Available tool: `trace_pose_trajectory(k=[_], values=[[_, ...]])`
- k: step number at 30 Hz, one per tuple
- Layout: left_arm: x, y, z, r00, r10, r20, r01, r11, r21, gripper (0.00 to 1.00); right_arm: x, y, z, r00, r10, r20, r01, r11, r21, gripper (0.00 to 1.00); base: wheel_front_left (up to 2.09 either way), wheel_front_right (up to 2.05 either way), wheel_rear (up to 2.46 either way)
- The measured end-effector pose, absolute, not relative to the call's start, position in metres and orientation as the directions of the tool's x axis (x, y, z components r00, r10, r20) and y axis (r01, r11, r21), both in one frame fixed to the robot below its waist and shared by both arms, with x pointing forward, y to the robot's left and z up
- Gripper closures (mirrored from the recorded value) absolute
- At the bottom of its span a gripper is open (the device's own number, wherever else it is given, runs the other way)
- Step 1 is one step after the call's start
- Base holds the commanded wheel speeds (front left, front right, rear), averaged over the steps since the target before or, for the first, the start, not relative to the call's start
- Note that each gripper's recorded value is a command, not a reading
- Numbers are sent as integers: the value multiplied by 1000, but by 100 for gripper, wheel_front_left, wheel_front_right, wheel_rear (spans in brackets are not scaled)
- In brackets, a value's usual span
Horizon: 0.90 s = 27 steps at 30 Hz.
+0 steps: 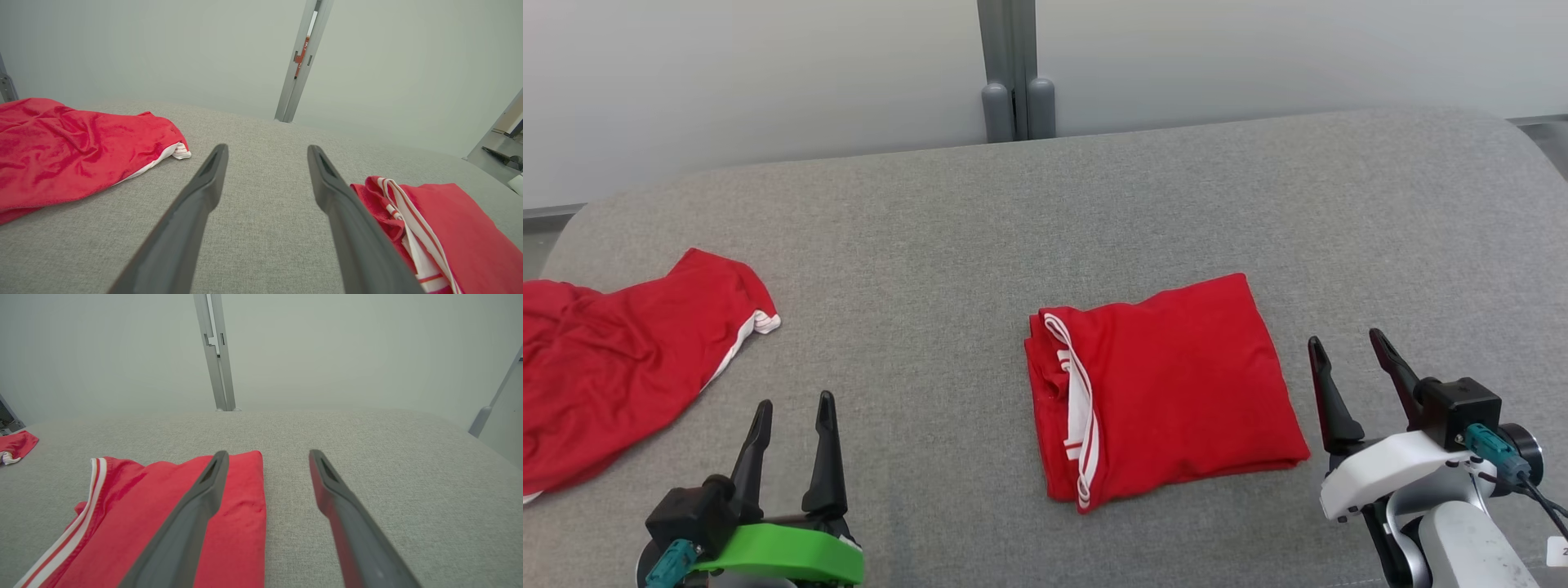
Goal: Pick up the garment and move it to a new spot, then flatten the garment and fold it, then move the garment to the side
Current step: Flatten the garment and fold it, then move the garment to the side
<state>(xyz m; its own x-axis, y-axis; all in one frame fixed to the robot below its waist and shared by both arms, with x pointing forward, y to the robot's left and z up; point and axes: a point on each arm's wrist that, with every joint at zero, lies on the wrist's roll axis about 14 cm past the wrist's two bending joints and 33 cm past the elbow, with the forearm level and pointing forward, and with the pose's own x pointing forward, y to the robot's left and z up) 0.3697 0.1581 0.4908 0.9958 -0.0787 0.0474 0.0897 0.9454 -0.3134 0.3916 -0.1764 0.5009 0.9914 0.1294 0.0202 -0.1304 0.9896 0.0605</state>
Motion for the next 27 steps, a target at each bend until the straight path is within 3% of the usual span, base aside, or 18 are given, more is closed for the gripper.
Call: trace_pose_trajectory(k=[14, 17, 19, 27], values=[[365, 165, 484, 998, -60, 27, 65, 949, -308, 0, 399, -169, 494, 989, 147, -21, -145, 986, 86, 0, 0, 0, 0], [366, 165, 481, 998, -59, 16, 61, 949, -309, 0, 408, -173, 483, 982, 146, -116, -134, 985, 107, 0, 0, 0, 0], [367, 166, 477, 998, -55, 6, 55, 949, -309, 0, 412, -172, 453, 931, 168, -326, -126, 981, 144, 0, 0, 0, 0], [374, 171, 471, 999, -41, -12, 36, 951, -309, 0, 424, -171, 416, 798, 195, -570, -124, 979, 161, 0, 0, 0, 0]])
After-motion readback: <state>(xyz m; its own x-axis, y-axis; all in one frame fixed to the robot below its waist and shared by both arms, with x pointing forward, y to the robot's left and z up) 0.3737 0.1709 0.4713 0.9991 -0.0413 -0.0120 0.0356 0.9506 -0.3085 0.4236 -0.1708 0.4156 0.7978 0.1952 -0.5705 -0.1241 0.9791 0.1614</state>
